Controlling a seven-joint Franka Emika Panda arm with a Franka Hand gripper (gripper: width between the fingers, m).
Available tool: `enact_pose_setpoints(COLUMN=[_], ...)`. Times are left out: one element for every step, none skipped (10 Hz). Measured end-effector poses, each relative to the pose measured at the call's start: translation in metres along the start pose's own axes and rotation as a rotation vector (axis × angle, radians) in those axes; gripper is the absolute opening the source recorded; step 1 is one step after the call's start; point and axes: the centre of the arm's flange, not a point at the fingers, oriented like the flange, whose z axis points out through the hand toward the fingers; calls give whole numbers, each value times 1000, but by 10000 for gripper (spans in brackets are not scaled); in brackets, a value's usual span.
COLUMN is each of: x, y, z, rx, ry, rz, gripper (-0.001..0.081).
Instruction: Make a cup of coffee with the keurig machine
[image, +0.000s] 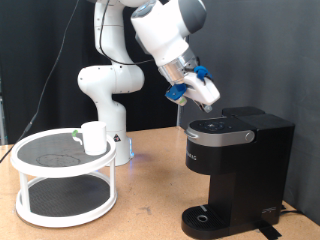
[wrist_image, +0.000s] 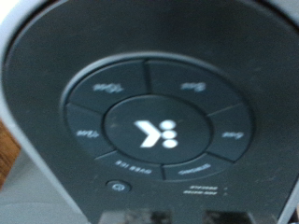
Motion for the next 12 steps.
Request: enact_pose_setpoints(x=[11,23,34,45,55,62,63,64,71,81,94,105], y=[2,5,9,12,14,20,19,18,15,13,12,12], z=[-2,-4,-7,-12,-18,-24,-23,-22,-22,-25,-31,-38], rx=[-1,-15,-37,-63,-82,-90,-91,-91,-82,-68,-65,-71], ry=[-46,-71,-73,-72,-70,-76,-74,-77,-93,-113,-121,-110], rz=[47,71,64,51,33,20,23,49,110,153,171,165], gripper=[0,0,0,0,0,0,0,0,0,0,0,0])
